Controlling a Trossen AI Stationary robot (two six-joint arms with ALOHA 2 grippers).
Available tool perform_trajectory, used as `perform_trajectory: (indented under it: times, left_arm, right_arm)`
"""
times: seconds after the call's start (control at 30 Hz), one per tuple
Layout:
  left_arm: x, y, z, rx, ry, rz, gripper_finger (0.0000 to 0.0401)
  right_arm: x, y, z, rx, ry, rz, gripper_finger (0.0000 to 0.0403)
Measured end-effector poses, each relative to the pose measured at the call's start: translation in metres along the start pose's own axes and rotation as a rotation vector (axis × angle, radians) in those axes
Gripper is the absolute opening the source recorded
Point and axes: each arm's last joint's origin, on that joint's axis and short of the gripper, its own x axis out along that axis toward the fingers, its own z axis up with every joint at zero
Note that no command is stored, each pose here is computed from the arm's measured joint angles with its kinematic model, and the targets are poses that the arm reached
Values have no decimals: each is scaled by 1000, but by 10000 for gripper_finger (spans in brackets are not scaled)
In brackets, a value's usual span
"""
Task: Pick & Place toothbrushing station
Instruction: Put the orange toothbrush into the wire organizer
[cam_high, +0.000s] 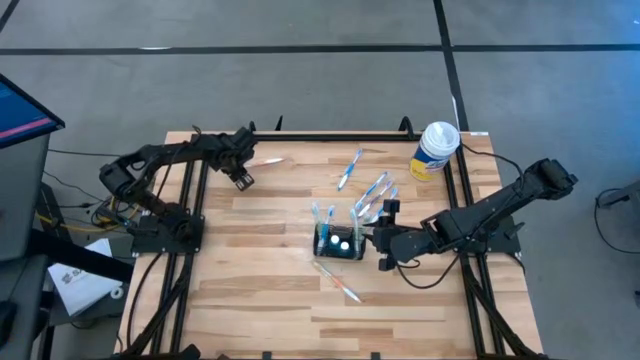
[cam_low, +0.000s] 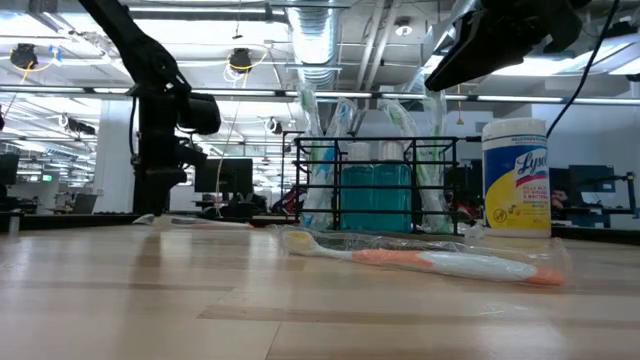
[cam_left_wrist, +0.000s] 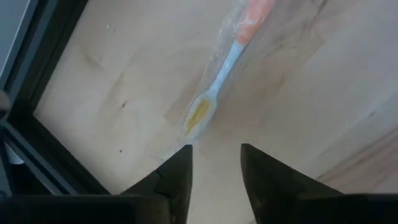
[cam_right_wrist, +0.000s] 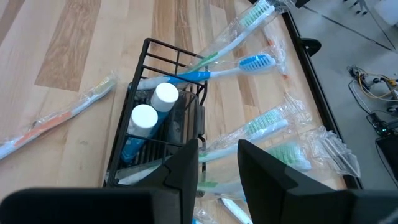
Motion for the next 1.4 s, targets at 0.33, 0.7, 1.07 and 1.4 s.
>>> perform_trajectory:
  times: [0.33, 0.7, 1.07, 1.4]
  left_arm:
    - [-5, 8, -4, 20, 18, 106, 181]
    - [6, 6, -9, 98, 64, 127, 182]
    - [8, 13, -6, 99, 22, 107, 164]
    - [8, 11, -2, 71, -28, 61, 162]
  right_arm:
    - [0, 0, 0, 0, 0, 0, 103]
    - [0, 0, 0, 0, 0, 0, 103]
    - [0, 0, 0, 0, 0, 0, 103]
    - [0, 0, 0, 0, 0, 0, 103]
